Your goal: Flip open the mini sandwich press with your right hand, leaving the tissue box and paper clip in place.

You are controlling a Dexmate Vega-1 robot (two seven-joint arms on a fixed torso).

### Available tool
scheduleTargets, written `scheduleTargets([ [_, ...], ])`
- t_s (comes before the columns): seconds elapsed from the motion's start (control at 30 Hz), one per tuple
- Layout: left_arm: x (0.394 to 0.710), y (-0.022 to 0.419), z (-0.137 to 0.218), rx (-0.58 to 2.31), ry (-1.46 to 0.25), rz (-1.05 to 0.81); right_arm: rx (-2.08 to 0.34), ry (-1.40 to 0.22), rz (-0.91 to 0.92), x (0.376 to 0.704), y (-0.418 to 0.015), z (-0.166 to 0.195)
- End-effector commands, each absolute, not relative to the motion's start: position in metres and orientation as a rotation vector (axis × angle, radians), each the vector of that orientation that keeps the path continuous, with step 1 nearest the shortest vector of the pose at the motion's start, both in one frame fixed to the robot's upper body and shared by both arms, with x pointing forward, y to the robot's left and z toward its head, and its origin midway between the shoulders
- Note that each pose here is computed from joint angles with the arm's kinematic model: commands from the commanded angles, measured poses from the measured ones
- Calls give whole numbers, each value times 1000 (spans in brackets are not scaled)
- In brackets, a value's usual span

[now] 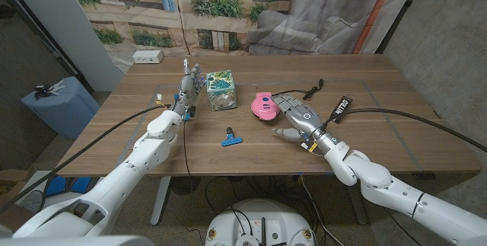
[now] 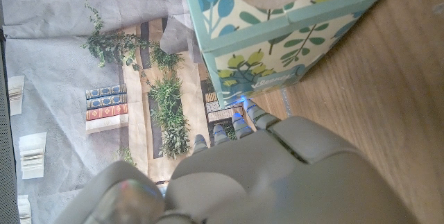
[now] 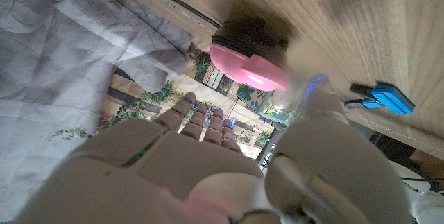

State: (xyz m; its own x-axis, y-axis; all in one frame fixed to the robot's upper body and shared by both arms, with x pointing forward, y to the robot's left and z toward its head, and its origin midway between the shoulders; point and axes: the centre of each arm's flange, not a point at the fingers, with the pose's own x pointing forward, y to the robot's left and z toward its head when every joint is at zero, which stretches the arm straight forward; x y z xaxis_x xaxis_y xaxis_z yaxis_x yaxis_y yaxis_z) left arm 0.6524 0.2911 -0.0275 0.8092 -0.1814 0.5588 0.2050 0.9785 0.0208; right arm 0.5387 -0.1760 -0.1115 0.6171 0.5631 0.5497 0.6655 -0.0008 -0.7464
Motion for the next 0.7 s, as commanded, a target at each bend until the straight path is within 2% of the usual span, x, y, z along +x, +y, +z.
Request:
scheduleTargets([
  [0.03,652,291,-27,-41,-593,-206,-1680,-1042,-147,547,-167,-117],
  [0.7,652,291,-28,-41,-593,-206,-1675,-1089,-163,565,-151,-115],
])
